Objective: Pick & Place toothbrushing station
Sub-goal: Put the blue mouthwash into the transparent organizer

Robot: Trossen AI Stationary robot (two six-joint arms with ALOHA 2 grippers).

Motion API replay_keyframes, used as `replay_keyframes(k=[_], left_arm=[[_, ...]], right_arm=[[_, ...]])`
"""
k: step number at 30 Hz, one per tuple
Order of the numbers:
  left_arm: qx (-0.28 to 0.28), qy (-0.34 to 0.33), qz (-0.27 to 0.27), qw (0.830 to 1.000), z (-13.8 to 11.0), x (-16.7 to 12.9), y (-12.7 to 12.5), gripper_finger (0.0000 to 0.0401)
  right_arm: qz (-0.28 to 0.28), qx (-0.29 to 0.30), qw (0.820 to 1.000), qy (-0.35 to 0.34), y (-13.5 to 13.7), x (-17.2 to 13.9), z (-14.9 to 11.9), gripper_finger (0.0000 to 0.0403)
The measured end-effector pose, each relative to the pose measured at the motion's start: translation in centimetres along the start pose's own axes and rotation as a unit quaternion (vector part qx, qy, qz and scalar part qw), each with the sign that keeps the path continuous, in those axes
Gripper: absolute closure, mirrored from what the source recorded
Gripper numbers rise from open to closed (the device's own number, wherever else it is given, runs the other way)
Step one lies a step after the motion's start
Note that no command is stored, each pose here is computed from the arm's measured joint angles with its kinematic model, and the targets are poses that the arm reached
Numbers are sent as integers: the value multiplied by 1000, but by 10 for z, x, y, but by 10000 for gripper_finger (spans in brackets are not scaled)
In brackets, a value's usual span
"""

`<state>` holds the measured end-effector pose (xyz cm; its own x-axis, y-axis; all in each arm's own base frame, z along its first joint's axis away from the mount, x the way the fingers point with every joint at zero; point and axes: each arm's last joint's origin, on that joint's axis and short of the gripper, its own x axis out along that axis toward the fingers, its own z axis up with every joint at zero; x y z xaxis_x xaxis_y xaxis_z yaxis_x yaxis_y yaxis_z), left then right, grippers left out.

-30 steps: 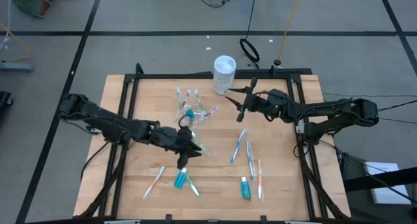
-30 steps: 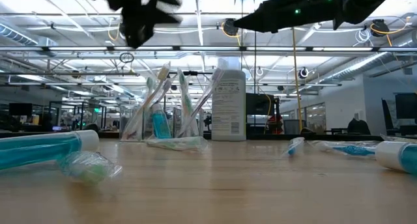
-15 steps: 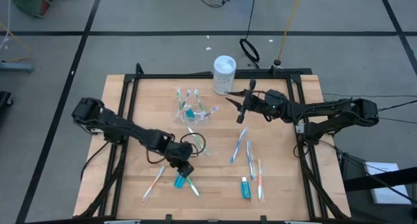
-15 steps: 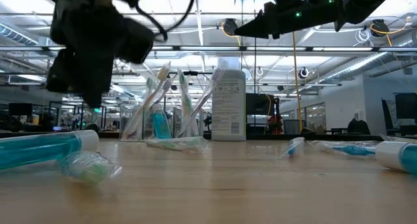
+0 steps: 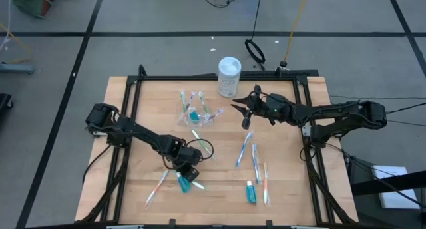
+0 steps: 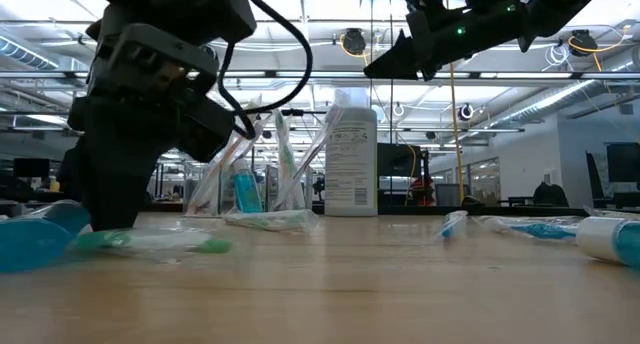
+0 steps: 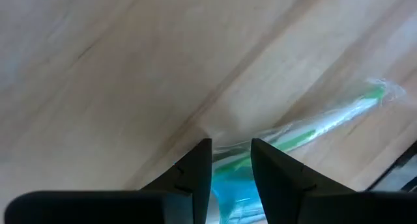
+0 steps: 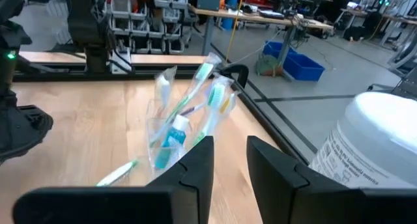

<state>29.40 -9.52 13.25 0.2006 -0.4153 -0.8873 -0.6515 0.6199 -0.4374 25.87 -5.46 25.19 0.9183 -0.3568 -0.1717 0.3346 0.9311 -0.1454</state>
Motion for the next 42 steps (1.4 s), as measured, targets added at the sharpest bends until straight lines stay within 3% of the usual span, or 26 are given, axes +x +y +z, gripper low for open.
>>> replay_keyframes(k=[3,8,15,23,28,34,42], left_arm=[[16,-48,8,999,3,-8,0,286],[35,-68,-25,997,-3,-40,-5,286],[-131,-43,-50,989,-28,-60,-11,286],[-288,-51,16,956,-43,-46,-6,286],[-318,-90,14,944,-42,-37,-8,286],[-324,-77,43,942,-40,-25,-4,286],[-323,-77,25,943,-27,-7,-7,285]], right_arm=[[0,1,1000,-5,0,0,1,312],[-1,2,1000,-12,0,0,2,312],[0,-14,1000,-9,0,0,2,312],[0,-13,1000,-7,0,0,1,312],[0,-12,1000,-8,0,0,2,312],[0,-12,1000,-8,0,0,2,312],[0,-12,1000,-7,0,0,1,312]])
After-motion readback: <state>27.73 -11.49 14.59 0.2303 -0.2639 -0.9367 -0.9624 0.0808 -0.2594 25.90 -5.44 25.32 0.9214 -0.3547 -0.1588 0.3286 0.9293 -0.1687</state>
